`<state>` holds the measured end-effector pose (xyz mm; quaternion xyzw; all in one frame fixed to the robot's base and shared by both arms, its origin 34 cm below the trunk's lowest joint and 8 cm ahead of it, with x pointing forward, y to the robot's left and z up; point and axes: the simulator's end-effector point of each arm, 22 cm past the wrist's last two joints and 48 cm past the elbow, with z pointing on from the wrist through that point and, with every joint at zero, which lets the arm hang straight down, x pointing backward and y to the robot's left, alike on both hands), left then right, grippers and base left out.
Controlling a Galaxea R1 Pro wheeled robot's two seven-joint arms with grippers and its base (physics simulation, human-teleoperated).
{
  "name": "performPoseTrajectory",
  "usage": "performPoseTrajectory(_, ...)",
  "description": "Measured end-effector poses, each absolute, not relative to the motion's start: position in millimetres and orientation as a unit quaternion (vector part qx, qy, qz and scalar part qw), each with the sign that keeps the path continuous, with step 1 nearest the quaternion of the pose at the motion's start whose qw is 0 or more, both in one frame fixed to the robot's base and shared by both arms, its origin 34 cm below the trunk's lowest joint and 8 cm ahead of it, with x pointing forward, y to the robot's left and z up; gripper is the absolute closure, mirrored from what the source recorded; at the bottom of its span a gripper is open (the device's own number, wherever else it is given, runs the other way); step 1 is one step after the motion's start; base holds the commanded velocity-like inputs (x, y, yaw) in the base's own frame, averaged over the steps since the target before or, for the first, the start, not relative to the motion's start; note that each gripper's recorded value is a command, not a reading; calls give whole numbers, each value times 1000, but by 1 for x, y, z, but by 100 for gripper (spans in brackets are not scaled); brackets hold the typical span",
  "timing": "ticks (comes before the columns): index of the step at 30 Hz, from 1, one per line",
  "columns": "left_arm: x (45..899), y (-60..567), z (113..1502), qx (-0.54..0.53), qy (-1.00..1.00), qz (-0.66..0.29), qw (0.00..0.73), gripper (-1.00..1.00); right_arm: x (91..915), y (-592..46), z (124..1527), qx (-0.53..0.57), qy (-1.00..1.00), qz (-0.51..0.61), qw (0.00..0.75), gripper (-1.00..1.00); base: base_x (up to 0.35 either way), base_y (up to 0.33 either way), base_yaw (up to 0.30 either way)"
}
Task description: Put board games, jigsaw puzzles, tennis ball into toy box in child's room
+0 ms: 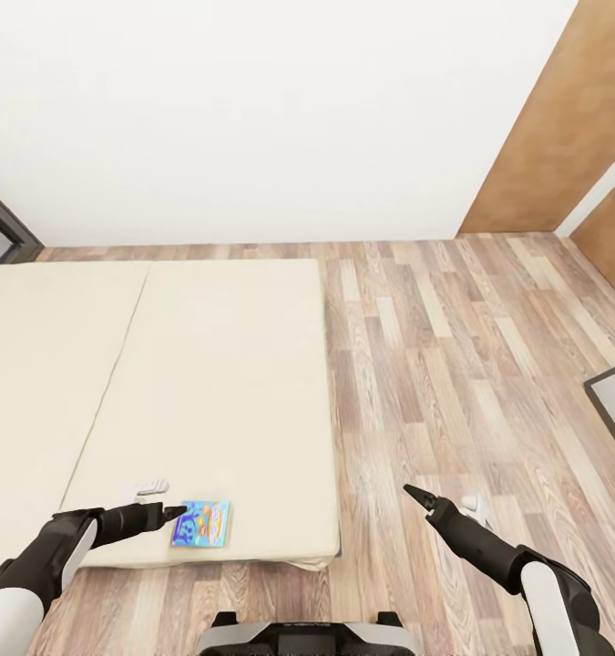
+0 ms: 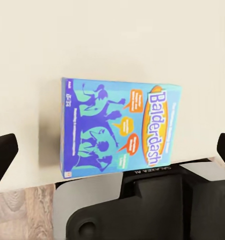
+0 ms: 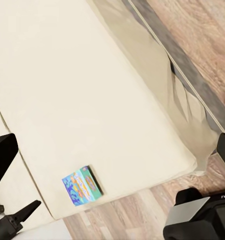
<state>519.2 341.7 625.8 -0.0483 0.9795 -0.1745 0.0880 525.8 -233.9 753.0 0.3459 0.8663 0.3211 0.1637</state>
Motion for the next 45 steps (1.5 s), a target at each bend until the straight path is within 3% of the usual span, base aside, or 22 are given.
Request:
performPoseTrajectory(23,520,340,618,-49,980,-178,81,-100,520,-234,743,351,867,318,154,-100,0,0,0)
performPoseTrajectory(37,605,329,649,-42,969,-189,156,-100,548,-252,746,353,862,302,202,-100,0,0,0)
performPoseTrajectory(45,608,329,650,-41,968,-189,158,-100,552,-258,745,355,861,293,218,-100,0,0,0)
